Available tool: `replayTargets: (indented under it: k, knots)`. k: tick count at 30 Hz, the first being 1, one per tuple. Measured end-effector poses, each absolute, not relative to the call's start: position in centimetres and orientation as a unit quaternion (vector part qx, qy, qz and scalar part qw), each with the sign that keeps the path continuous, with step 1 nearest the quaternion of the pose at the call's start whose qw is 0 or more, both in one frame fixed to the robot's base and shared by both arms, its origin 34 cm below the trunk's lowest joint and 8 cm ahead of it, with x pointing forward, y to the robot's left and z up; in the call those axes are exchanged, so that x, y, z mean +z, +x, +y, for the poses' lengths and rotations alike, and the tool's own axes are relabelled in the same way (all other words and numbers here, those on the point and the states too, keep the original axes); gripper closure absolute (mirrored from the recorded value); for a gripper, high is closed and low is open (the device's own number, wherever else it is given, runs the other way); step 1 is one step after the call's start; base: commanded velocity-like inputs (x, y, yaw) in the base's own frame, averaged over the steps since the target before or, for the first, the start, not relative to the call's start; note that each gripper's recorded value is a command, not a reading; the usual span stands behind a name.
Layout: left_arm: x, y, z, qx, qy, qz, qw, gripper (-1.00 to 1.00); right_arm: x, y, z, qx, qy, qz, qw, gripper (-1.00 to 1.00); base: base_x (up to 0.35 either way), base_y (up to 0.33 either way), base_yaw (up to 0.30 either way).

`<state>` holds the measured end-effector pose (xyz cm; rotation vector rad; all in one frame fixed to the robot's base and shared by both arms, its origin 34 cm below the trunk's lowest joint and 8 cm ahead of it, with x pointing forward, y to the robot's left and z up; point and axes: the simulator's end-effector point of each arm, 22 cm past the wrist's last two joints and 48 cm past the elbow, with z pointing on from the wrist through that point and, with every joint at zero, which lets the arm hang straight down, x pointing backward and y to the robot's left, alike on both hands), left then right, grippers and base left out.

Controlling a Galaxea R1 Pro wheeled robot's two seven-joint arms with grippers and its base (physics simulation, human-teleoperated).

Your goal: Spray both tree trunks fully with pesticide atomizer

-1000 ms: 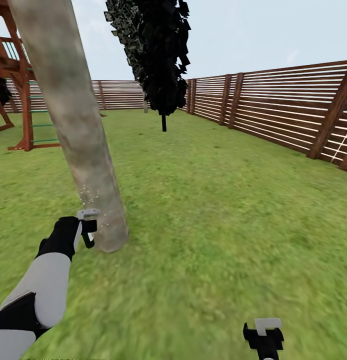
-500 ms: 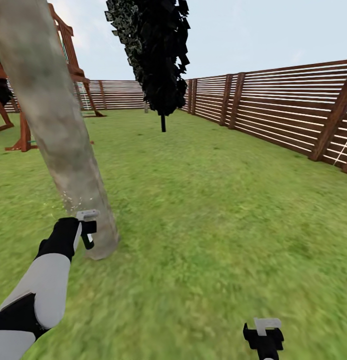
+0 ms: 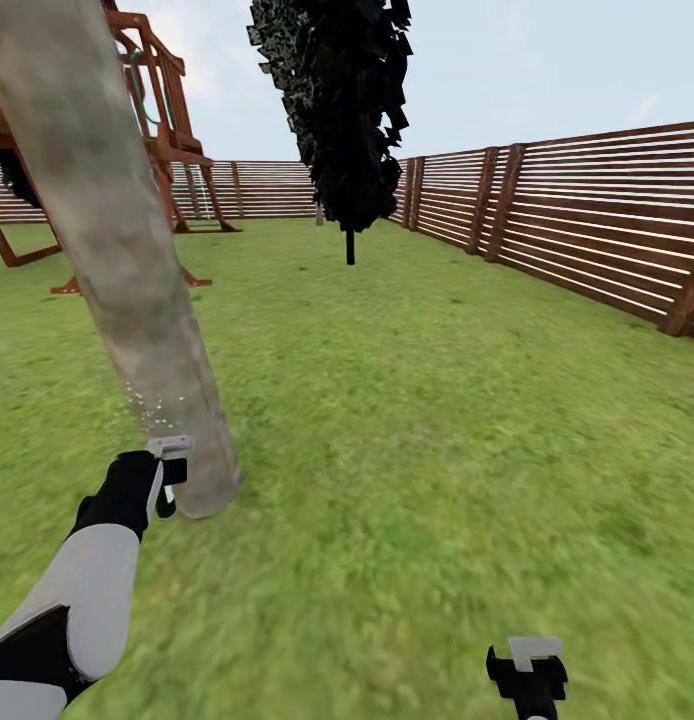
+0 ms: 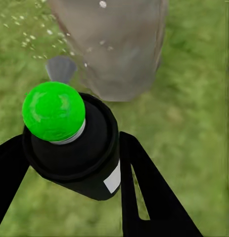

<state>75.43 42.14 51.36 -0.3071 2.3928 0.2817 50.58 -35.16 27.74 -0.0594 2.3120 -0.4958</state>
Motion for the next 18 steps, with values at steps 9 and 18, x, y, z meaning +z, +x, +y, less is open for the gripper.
replayTargets:
  k: [9, 18]
  knots:
    - [46.0, 70.5, 43.7, 0.106, -0.146, 0.934, 0.310, 1.00, 27.7, 50.5, -35.1, -0.193, -0.024, 0.905, 0.378, -1.00, 0.288, -0.137, 0.029]
    - [45.3, 70.3, 42.7, 0.096, -0.144, 0.935, 0.309, 1.00, 27.7, 50.6, -35.1, -0.193, -0.024, 0.905, 0.378, -1.00, 0.114, -0.230, 0.264]
